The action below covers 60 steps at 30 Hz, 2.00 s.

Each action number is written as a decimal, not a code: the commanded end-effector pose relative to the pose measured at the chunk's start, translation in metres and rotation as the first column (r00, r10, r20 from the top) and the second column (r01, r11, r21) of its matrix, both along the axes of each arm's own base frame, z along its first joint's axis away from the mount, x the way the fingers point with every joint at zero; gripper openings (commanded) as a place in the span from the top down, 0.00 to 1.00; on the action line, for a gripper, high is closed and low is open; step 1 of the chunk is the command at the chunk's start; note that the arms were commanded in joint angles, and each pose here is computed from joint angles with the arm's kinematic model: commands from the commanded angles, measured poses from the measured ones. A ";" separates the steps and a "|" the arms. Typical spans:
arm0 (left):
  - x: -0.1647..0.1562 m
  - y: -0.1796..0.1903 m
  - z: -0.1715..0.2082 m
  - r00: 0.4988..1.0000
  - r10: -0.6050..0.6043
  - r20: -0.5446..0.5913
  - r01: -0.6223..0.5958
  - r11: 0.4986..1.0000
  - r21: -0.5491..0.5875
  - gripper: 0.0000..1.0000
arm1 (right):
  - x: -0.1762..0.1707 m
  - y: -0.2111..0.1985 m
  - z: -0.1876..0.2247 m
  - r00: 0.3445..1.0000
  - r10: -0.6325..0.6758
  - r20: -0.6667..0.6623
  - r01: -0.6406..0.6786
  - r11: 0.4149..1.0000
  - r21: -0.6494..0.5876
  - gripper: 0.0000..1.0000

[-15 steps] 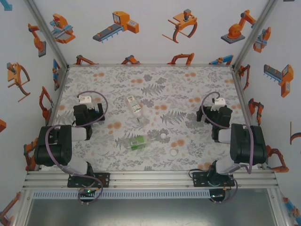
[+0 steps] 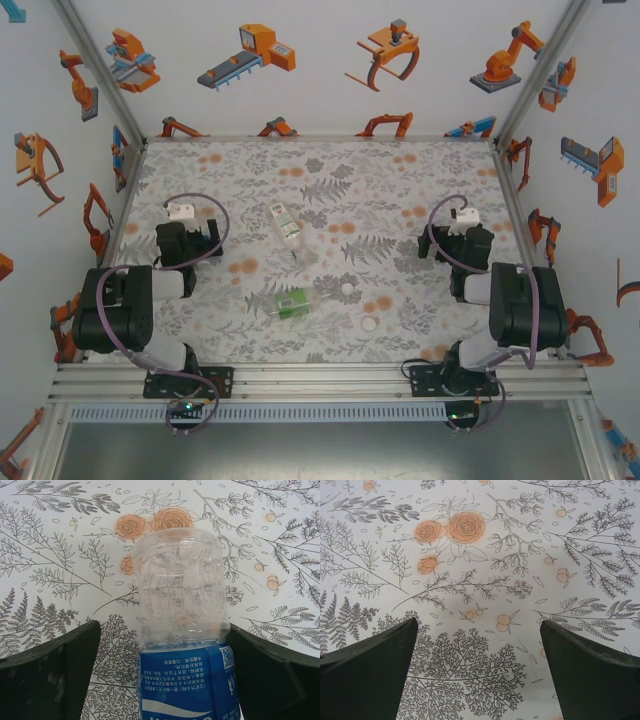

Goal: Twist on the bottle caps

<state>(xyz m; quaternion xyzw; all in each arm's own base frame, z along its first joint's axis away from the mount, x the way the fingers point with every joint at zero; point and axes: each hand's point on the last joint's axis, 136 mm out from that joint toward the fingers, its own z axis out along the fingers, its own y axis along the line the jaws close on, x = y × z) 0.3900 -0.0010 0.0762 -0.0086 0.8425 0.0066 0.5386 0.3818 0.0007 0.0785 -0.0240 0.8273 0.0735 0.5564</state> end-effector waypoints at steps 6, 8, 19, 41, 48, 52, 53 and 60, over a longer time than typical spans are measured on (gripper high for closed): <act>0.009 0.000 0.013 0.999 0.009 0.046 -0.008 1.000 -0.012 0.03 | 0.010 0.001 0.014 0.999 0.011 0.050 -0.011 1.000 -0.001 0.01; 0.009 0.000 0.012 0.999 0.008 0.045 -0.007 1.000 -0.016 0.03 | 0.010 0.001 0.014 0.999 0.011 0.050 -0.011 1.000 -0.002 0.01; 0.009 0.000 0.013 0.999 0.006 0.045 -0.006 1.000 -0.018 0.03 | 0.010 0.001 0.014 0.999 0.011 0.050 -0.011 1.000 0.000 0.01; -0.010 -0.018 0.078 0.997 0.075 -0.032 -0.074 0.997 0.036 0.03 | 0.004 0.016 0.078 1.000 0.011 -0.016 -0.009 0.995 0.104 0.08; -0.023 -0.038 0.100 0.996 0.015 -0.092 -0.025 0.994 -0.105 0.03 | -0.008 0.086 0.092 0.983 0.152 -0.105 -0.139 0.983 0.120 0.11; -0.034 -0.041 0.115 0.987 0.005 -0.161 -0.025 0.992 -0.123 0.03 | -0.015 0.132 0.097 0.959 0.240 -0.153 -0.227 0.969 0.098 0.14; -0.037 -0.042 0.119 0.984 -0.001 -0.181 -0.022 0.992 -0.126 0.03 | -0.017 0.143 0.099 0.951 0.264 -0.160 -0.250 0.963 0.102 0.15; -0.057 -0.059 0.142 0.959 -0.123 -0.257 0.084 0.984 -0.156 0.03 | -0.028 0.220 0.105 0.893 0.406 -0.192 -0.399 0.914 0.077 0.20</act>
